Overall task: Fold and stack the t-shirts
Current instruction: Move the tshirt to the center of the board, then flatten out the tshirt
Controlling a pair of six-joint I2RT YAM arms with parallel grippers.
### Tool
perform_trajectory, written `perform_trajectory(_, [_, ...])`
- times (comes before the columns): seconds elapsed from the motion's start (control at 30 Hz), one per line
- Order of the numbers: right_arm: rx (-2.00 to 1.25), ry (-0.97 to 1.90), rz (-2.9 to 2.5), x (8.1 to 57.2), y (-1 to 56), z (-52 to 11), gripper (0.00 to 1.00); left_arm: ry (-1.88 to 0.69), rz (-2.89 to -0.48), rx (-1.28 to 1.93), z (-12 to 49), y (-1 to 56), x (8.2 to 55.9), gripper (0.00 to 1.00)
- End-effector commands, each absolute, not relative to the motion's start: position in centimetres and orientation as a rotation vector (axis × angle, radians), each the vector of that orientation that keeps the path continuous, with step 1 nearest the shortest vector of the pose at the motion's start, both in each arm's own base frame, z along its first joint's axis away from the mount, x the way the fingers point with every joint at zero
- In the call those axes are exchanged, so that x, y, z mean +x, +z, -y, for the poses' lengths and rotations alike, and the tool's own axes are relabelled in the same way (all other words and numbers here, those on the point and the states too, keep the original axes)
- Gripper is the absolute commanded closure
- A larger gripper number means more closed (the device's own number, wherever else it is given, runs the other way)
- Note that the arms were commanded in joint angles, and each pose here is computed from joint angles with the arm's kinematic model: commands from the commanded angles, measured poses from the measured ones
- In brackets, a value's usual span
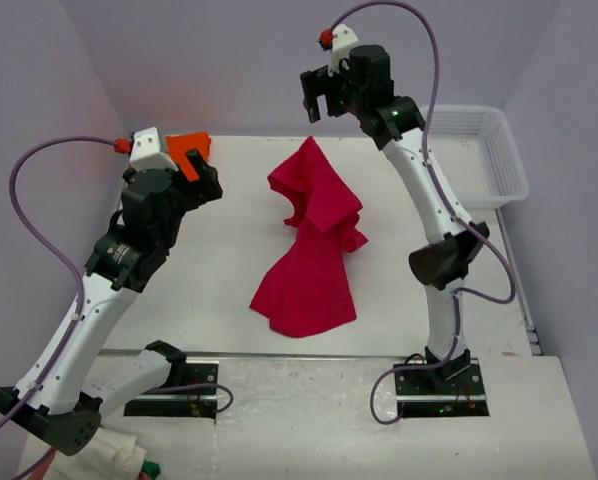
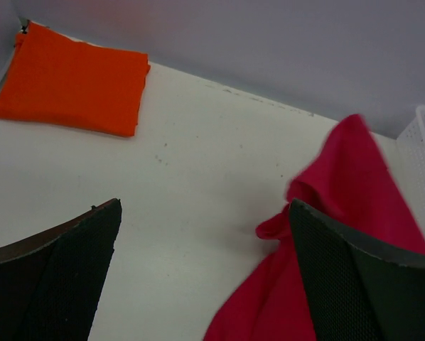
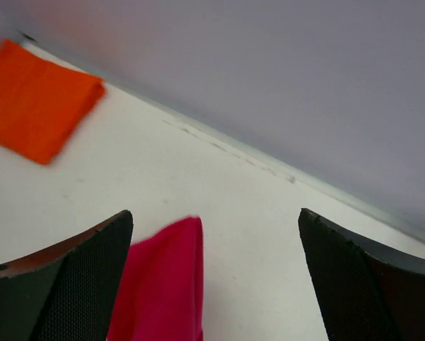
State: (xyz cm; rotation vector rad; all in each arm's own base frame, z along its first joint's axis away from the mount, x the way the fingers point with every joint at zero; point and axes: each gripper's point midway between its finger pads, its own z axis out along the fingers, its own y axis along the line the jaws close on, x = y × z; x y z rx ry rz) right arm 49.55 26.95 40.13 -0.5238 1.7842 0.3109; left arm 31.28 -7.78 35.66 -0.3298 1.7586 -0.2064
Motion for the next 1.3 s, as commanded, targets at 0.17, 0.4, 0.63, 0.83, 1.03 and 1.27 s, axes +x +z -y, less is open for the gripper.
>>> perform_trajectory(0.17, [-0.266,-0.01,-1.928,51.3,35.8,-17.6,0.01,-0.202,-1.895,-0.189,9.0,32.0,30.4,0.0])
perform_trajectory(0.4, [-0.134,0.018,-2.249,41.0,28.0,-15.1,0.01,-0.41,-2.249,-0.022,15.2,20.4,28.9,0.0])
perform_trajectory(0.63, [-0.042,0.328,-2.384,30.7,20.2,-15.6,0.17,-0.314,-2.483,-0.077,14.7,13.1,27.6,0.16])
perform_trajectory(0.83, [-0.012,0.411,-2.361,26.6,18.0,-14.7,0.21,-0.284,-2.54,-0.082,14.3,10.9,26.8,0.19])
perform_trajectory(1.03, [0.019,0.463,-2.244,24.6,21.3,-13.6,0.24,-0.385,-2.646,-0.046,15.7,7.5,25.1,0.19])
perform_trajectory(1.27, [0.016,0.513,-2.087,22.9,26.1,-12.5,0.28,-0.353,-2.696,-0.053,15.6,5.0,24.9,0.25])
